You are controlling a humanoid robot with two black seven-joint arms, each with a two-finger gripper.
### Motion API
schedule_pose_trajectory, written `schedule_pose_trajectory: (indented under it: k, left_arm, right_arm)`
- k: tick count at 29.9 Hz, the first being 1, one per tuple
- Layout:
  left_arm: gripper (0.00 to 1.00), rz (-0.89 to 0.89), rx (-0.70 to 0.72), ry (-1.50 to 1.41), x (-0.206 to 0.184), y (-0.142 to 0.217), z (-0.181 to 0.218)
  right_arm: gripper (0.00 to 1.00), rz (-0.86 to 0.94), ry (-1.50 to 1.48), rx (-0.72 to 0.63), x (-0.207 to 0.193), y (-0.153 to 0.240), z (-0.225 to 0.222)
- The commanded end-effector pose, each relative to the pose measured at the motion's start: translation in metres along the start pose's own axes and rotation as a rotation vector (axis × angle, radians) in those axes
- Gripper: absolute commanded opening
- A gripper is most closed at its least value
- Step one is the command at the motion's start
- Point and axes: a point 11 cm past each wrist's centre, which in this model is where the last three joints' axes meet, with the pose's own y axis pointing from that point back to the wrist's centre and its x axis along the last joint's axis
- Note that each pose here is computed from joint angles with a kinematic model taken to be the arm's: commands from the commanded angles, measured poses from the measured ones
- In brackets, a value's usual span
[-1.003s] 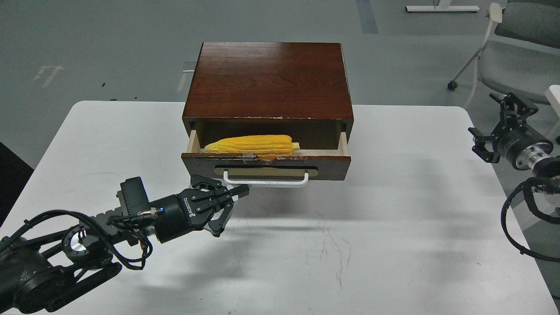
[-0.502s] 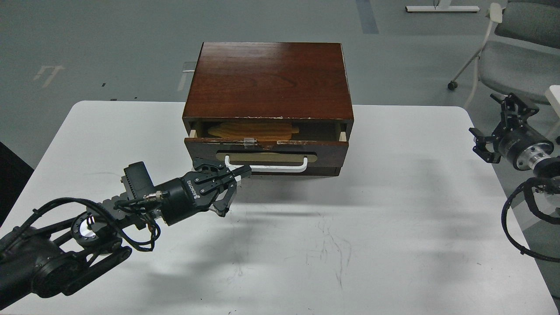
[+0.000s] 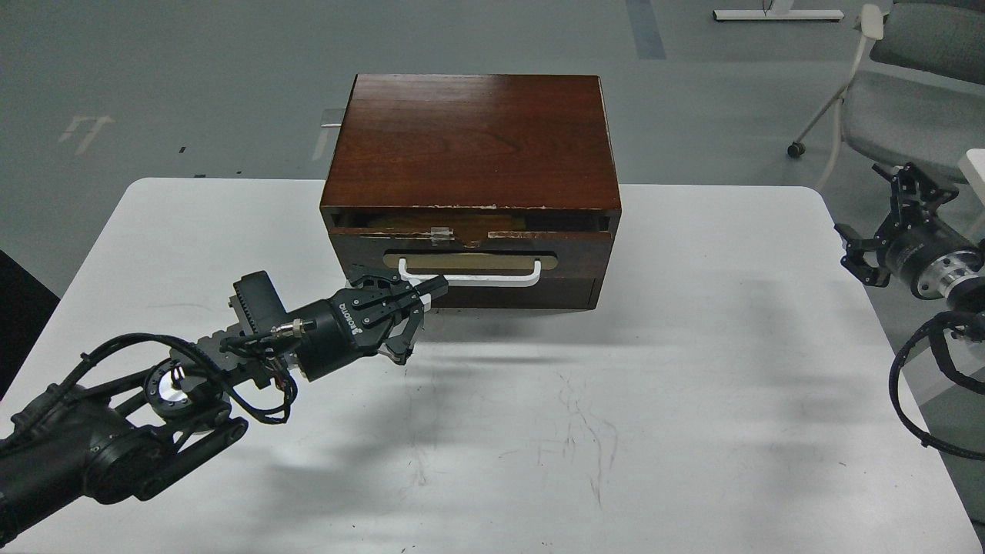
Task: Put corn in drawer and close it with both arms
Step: 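Push the drawer front with the left gripper toward the box, then press the drawer fully shut with the left gripper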
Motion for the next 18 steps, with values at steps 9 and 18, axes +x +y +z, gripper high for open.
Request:
schedule_pose_trajectory:
  k: [9,18]
  left_arm:
    - [0.00,-0.008,0.034,-0.010,-0.002,-0.006,-0.013]
    - [0.00,-0.019,0.052,-0.016,-0.004,-0.005,-0.020]
  right_arm:
    - [0.96,-0.001,-0.001,0.000,0.000,0.000,0.001]
    - [0.96,-0.001,-0.001,0.000,0.000,0.000,0.001]
